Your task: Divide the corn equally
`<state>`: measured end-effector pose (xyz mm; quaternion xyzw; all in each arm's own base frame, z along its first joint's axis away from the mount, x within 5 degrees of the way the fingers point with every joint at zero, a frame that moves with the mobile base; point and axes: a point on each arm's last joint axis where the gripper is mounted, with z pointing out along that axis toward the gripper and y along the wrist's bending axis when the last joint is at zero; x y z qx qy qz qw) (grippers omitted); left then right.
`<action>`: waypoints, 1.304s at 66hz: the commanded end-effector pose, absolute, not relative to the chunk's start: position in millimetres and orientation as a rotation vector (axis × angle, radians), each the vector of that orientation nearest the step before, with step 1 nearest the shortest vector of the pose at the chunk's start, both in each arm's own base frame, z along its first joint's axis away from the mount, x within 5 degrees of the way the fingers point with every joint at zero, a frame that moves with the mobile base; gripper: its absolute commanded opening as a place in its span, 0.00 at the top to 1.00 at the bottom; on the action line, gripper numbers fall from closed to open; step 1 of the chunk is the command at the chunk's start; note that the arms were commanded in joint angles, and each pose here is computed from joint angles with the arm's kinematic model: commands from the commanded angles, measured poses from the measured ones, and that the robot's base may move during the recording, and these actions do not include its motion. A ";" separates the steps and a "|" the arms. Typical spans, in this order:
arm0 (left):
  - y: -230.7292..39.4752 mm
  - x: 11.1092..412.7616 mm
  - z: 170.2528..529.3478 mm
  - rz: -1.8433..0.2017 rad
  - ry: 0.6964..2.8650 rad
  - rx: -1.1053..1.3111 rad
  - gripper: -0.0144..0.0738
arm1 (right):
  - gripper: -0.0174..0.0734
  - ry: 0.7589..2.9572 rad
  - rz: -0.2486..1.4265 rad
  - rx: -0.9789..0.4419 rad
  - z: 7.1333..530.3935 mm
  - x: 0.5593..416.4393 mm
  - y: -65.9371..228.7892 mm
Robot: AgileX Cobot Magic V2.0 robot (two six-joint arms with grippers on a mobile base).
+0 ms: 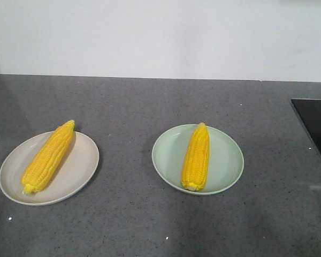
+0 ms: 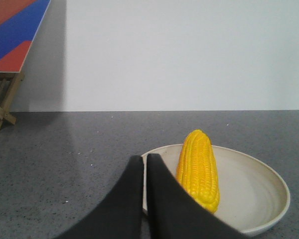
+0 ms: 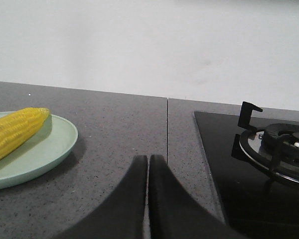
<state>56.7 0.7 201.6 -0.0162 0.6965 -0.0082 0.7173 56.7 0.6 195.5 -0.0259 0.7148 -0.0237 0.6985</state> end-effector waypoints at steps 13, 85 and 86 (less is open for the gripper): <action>0.7 55.4 205.4 -0.026 1.459 -0.043 0.84 | 0.82 1.511 -0.032 -0.004 200.2 56.9 -1.0; 0.7 55.4 205.4 -0.026 1.459 -0.043 0.84 | 0.82 1.510 -0.043 -0.014 200.6 56.9 -1.0; 0.7 55.4 205.4 -0.026 1.459 -0.043 0.84 | 0.82 1.510 -0.043 -0.014 200.6 56.9 -1.0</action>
